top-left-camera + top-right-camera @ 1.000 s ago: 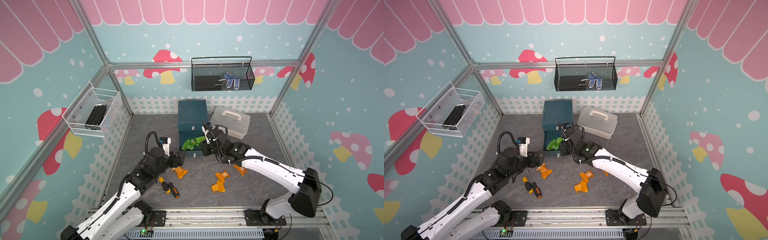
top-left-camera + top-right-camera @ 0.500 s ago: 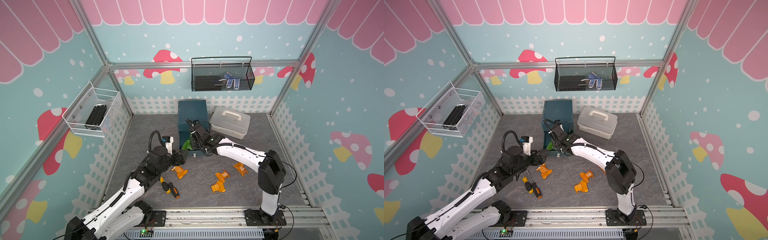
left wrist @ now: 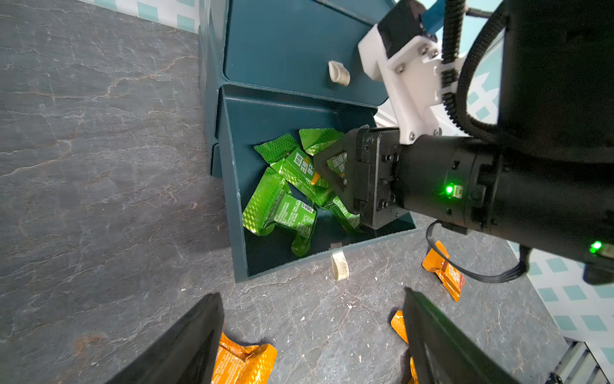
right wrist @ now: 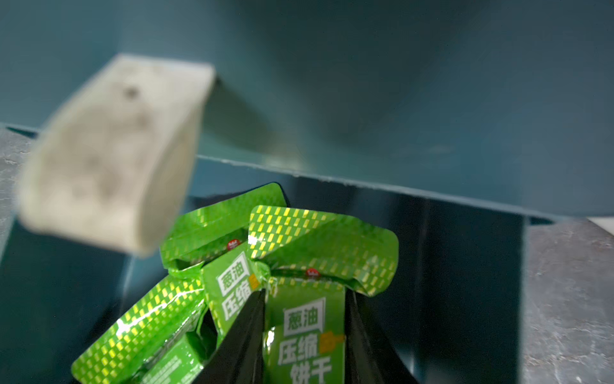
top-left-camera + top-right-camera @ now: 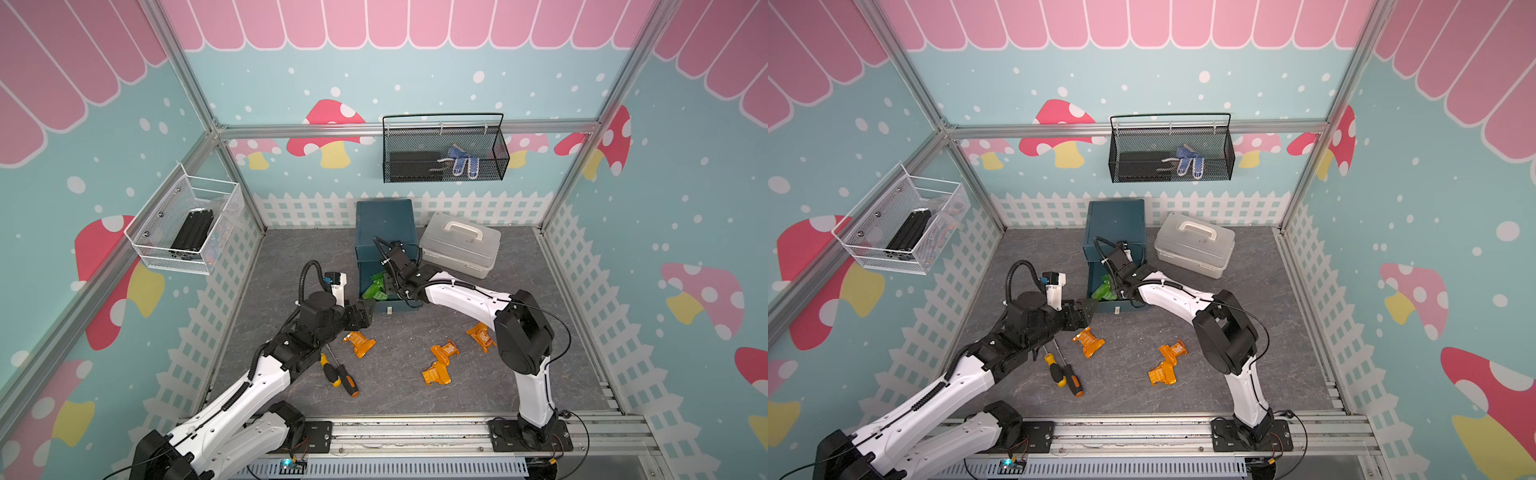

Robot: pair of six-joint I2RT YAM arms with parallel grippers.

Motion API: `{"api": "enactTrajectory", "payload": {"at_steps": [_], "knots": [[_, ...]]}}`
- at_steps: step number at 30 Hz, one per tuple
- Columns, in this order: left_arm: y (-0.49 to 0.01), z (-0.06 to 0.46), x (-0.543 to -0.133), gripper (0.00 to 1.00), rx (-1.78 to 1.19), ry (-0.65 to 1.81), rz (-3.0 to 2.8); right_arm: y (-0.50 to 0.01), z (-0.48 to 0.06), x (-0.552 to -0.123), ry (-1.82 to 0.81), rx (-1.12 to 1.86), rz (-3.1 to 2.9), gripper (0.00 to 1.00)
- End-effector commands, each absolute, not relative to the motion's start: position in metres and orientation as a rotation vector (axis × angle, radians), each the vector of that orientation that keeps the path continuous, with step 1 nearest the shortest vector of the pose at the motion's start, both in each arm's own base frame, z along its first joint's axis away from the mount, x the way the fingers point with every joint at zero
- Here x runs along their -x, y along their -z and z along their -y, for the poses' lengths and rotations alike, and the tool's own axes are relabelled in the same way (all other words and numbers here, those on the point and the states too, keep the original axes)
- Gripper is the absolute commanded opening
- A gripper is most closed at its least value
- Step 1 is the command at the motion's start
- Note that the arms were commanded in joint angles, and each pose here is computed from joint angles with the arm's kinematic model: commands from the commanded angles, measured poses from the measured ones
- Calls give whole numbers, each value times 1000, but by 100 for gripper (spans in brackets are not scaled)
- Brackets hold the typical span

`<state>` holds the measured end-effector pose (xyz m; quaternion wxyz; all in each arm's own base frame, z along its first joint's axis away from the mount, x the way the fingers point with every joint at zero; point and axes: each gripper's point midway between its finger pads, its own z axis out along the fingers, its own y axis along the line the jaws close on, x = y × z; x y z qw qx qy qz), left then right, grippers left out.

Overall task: Place the cookies into the drawer by color
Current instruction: Place the cookie in the drawer, then close the drawer in the storage box.

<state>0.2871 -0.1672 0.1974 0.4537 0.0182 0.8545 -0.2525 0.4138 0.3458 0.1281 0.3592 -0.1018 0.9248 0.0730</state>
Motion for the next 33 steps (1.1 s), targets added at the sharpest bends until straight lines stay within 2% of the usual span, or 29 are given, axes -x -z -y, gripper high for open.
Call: {"api": "enactTrajectory", "payload": {"at_steps": [1,4,14,23,33], "knots": [[-203,164,-291,88,-45,599,-2086,-110,-347,-421,-201,237,-2410,37],[-203,162,-290,88,-41,591,-2085,-107,-344,-418,-190,233,-2416,38],[-204,160,-292,89,-29,579,-2085,-108,-336,-408,-191,242,-2423,51],[-206,162,-300,89,-13,567,-2081,-136,-338,-400,-237,265,-2377,56],[-267,129,-350,84,102,547,-1972,-212,-354,-343,-610,496,-2186,57]]}}
